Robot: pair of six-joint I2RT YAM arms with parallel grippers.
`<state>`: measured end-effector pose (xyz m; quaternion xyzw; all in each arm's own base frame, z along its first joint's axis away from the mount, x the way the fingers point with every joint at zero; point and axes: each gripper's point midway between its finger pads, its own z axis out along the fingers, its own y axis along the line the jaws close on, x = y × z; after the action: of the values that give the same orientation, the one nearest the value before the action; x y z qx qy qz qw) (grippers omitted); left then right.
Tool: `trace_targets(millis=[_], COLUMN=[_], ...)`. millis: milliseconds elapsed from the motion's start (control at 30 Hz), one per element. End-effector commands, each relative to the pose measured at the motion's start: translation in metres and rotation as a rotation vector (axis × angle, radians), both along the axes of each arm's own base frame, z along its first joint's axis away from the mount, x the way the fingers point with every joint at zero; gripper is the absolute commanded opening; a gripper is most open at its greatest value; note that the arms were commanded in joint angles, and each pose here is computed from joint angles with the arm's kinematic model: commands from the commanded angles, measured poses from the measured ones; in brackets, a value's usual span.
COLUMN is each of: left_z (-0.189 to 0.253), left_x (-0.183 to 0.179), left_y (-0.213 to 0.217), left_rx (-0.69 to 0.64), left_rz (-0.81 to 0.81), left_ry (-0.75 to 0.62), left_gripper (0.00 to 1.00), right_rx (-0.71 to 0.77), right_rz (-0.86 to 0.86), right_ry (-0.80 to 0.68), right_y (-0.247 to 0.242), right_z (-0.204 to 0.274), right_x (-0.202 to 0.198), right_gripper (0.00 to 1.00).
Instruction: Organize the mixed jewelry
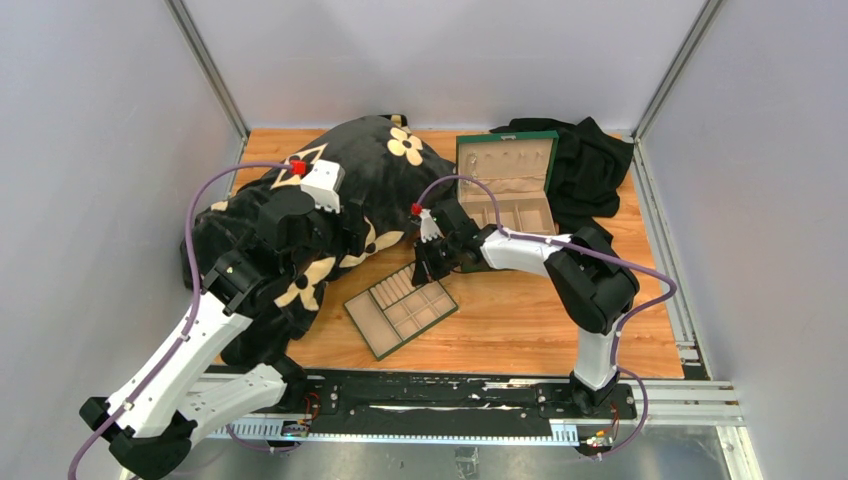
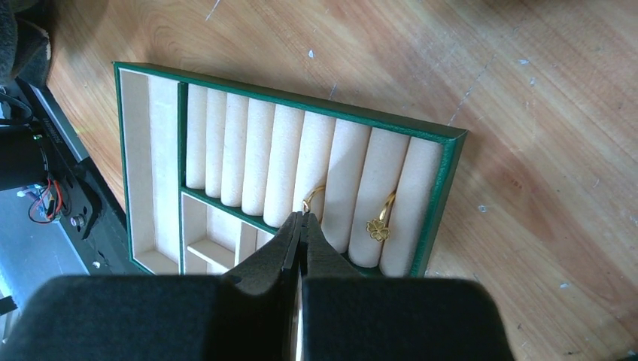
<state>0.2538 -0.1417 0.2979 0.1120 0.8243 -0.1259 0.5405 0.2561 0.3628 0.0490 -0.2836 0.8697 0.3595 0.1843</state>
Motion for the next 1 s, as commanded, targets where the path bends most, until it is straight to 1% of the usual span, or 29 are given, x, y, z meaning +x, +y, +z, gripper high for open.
trace_targets(millis=[0, 333, 700, 967], left_z=[0.004, 0.006, 0.006, 0.006], left_x=[-0.002, -0.004, -0.005, -0.006], left_y=[0.001, 0.001, 0.000, 0.001], left_rx=[-0.026, -0.035, -0.043, -0.049], left_rz=[0.005, 0.002, -0.001, 0.001], left_ry=[-0.011, -0.014, -0.011, -0.013], left_gripper=[0.78, 0.78, 0.78, 0.78], right_rx=[-0.067, -0.124, -0.145, -0.150], right_rz=[-0.023, -0.018, 0.042, 0.026], right_ry=[-0.030, -0.004, -0.033, -0.019], right_y=[-0.006, -0.014, -0.007, -0.007], right_z=[0.001, -0.020, -0.020, -0.025], right_x=[0.005, -0.002, -0.015, -0.017], right_gripper=[0.00, 0.00, 0.00, 0.00])
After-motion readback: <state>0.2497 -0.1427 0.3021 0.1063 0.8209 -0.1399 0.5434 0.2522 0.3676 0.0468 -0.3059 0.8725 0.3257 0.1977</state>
